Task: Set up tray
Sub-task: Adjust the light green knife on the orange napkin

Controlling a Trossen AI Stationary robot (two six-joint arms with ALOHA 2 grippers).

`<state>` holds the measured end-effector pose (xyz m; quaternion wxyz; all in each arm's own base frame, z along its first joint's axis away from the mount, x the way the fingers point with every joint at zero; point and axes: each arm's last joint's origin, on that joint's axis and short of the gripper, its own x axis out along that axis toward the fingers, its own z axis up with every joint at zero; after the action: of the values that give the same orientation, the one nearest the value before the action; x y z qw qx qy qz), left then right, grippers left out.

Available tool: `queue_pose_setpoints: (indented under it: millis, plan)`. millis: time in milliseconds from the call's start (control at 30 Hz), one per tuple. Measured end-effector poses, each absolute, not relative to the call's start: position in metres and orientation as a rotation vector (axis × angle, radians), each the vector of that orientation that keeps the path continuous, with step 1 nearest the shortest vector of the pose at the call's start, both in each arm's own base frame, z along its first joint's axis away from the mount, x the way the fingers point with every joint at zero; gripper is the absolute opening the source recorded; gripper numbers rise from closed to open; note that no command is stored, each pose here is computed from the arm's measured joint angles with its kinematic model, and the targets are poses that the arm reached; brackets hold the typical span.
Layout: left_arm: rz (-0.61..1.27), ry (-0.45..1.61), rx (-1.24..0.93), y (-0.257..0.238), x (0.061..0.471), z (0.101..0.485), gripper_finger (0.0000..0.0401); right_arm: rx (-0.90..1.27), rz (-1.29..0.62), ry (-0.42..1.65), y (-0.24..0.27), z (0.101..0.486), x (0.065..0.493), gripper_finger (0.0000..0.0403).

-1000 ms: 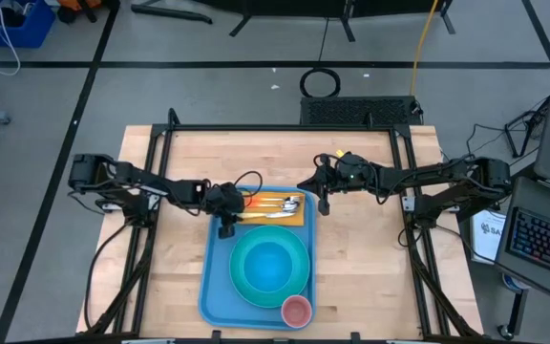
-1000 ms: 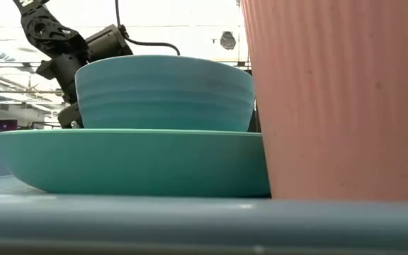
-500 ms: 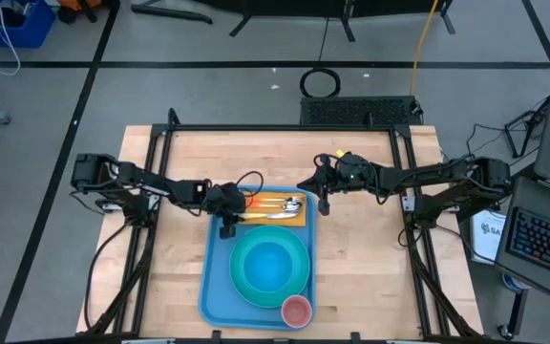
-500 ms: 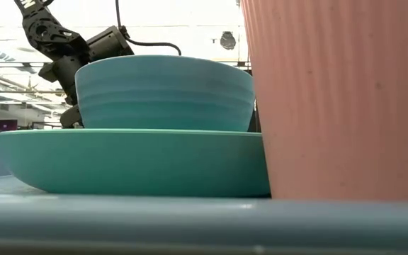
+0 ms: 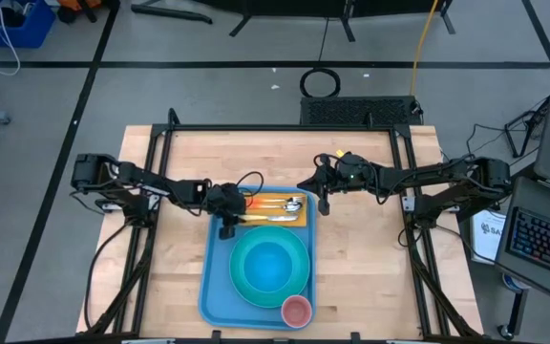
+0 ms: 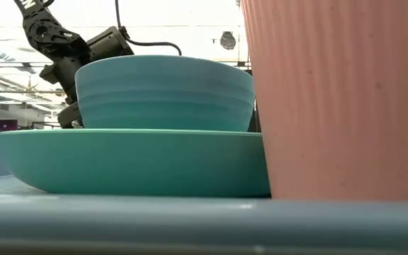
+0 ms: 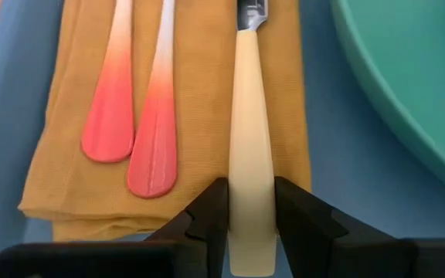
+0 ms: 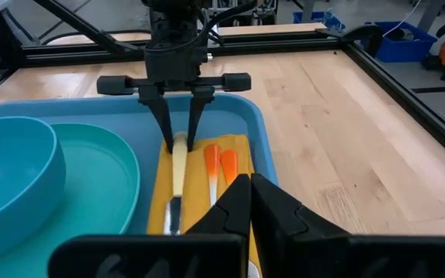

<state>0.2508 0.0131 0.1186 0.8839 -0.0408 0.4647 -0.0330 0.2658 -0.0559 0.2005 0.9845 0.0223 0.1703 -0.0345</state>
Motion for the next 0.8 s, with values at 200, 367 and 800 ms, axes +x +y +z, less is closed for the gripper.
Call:
queue_pose_setpoints:
  millis: [200, 367, 800]
  plan:
    - [-0.122, 0.938, -0.097, 0.012, 0.249, 0.124, 0.0106, 0.045, -0.069, 0.344, -0.056, 0.2, 0.266, 0.0]
    - [-0.124, 0.894, -0.066, 0.013, 0.251, 0.13, 0.0106, 0.056, -0.071, 0.358, -0.057, 0.193, 0.27, 0.0]
    - [-0.056, 0.808, -0.082, 0.015, 0.258, 0.136, 0.0106, 0.059, -0.069, 0.351, -0.058, 0.183, 0.277, 0.0]
